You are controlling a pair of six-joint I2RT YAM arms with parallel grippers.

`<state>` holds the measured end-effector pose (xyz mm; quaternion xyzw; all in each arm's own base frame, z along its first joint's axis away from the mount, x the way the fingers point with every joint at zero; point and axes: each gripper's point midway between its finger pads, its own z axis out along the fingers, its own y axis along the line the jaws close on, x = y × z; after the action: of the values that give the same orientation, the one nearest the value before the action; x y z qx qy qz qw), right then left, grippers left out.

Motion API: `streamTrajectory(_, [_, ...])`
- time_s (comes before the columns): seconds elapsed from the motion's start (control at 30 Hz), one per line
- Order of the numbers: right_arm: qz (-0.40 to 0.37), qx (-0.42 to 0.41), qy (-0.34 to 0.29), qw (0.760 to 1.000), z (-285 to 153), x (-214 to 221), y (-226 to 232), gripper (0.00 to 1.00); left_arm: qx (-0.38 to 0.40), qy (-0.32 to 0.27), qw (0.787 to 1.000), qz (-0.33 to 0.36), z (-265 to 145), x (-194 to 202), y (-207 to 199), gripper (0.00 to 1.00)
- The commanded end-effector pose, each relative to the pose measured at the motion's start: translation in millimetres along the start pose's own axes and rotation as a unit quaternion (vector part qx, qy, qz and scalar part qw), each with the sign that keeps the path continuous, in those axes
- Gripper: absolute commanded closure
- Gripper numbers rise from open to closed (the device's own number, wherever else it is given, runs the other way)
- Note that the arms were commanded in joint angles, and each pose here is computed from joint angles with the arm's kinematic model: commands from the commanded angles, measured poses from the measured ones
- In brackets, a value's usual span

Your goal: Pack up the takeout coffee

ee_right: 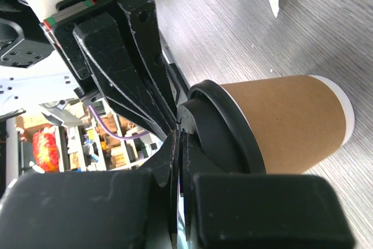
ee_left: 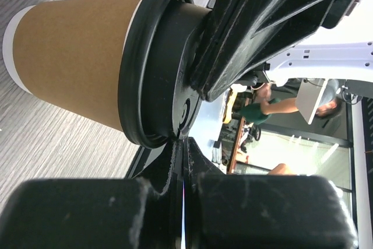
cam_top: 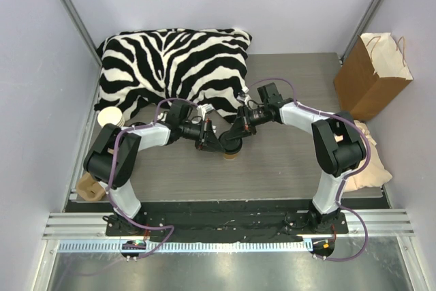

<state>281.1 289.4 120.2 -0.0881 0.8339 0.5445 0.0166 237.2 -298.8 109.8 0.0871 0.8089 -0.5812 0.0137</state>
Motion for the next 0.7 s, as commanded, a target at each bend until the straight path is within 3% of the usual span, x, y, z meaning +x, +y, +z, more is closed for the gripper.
streamTrajectory(0.0, [-0.055,0.008,-0.029,0.998,-13,-12,30,0.99,0.002,-0.033,0.999,0.037,-10,-14,-25,1.0])
streamTrajectory(0.17, [-0.063,-0.005,-0.033,0.997,-24,0,53,0.99,0.021,-0.056,0.995,0.081,-20,-26,-63,1.0])
streamTrajectory(0.4, [-0.029,0.042,0.001,0.999,-18,27,11,0.99,0.032,-0.09,0.992,0.078,-19,-55,-78,1.0])
streamTrajectory(0.67, [-0.022,0.111,0.02,0.993,-11,34,-33,0.99,-0.011,-0.089,0.996,-0.006,2,-65,-9,1.0])
